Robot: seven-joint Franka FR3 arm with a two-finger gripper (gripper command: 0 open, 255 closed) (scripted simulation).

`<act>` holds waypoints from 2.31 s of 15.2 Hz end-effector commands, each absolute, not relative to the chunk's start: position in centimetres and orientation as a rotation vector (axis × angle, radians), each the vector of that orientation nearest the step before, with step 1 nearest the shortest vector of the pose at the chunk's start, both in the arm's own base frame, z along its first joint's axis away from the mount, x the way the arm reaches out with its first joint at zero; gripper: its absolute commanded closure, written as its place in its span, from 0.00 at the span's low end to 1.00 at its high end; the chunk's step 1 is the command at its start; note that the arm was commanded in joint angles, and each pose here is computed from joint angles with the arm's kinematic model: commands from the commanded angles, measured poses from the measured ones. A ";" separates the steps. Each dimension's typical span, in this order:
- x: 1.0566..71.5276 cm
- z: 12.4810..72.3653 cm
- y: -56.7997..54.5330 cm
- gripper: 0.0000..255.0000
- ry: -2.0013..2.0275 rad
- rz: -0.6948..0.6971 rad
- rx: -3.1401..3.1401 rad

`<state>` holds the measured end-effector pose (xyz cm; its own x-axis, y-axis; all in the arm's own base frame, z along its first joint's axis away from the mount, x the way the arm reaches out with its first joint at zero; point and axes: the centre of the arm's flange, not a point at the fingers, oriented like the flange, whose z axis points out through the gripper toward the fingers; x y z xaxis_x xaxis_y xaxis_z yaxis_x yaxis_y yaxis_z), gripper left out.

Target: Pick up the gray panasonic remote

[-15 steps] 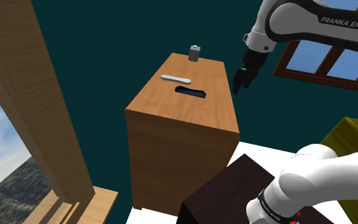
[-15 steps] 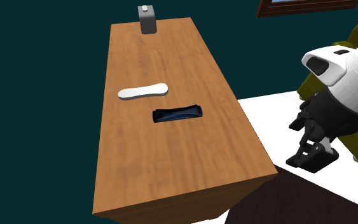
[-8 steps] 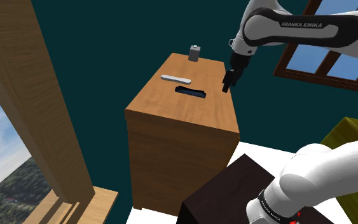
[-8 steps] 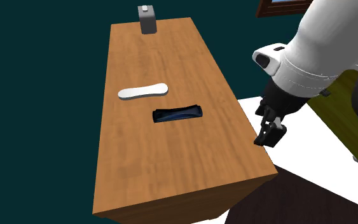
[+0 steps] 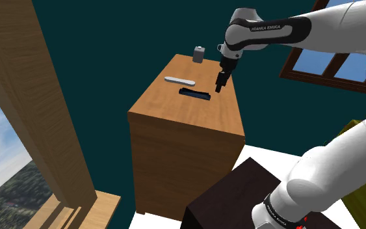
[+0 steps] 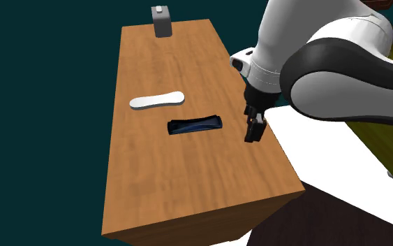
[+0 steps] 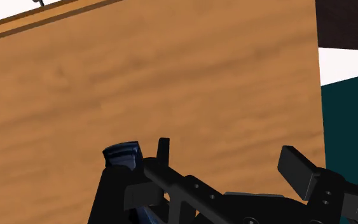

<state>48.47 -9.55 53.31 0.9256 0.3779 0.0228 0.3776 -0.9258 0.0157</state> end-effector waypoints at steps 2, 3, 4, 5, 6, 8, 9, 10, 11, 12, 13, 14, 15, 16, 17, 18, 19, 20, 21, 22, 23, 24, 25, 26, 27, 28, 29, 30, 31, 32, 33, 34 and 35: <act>52.2 51.5 -10.4 0.00 0.698 0.032 3.054; 53.4 51.0 -10.6 0.00 0.729 0.029 3.048; 54.6 50.4 -10.8 0.00 0.759 0.027 3.042; 55.8 49.9 -10.9 0.00 0.789 0.024 3.035; 57.1 49.3 -11.0 0.00 0.820 0.022 3.028; 59.5 48.2 -11.2 0.00 0.880 0.017 3.013; 60.7 47.7 -11.3 0.00 0.910 0.014 3.005; 62.0 47.1 -11.3 0.00 0.940 0.012 2.997; 63.2 46.5 -11.3 0.00 0.970 0.009 2.988; 64.4 46.0 -11.3 0.00 1.000 0.007 2.980; 65.6 45.4 -11.3 0.00 1.030 0.004 2.971; 66.8 44.9 -11.2 0.00 1.060 0.002 2.961; 67.1 44.7 -11.2 0.00 1.066 0.001 2.959; 67.1 44.2 -11.2 0.00 1.066 0.001 2.959; 67.1 43.7 -11.2 0.00 1.066 0.001 2.959; 67.1 43.2 -11.2 0.00 1.066 0.001 2.959; 67.1 42.6 -11.2 0.00 1.066 0.001 2.959; 67.1 42.1 -11.2 0.00 1.066 0.001 2.959; 67.1 41.6 -11.2 0.00 1.066 0.001 2.959; 67.1 40.7 -11.2 0.00 1.066 0.001 2.959; 67.1 40.7 -11.2 0.00 1.066 0.001 2.959; 67.1 40.7 -11.2 0.00 1.066 0.001 2.959; 67.0 40.8 -11.2 1.00 1.066 0.001 2.959; 67.0 40.8 -11.2 1.00 1.066 0.001 2.959; 67.0 40.8 -11.2 1.00 1.066 0.001 2.959; 67.0 40.8 -11.2 1.00 1.066 0.001 2.959; 67.0 40.8 -11.2 1.00 1.066 0.001 2.959; 67.1 40.8 -11.2 1.00 1.066 0.001 2.959; 67.1 40.8 -11.2 1.00 1.066 0.001 2.959; 67.1 40.8 -11.2 1.00 1.066 0.001 2.959; 67.1 40.8 -11.2 1.00 1.066 0.001 2.959; 67.1 40.7 -11.2 1.00 1.066 0.001 2.959; 67.1 41.3 -11.2 1.00 1.066 0.001 2.959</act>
<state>67.07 -11.25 40.99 0.7704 0.6375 0.0016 0.6375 -0.7704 -0.0034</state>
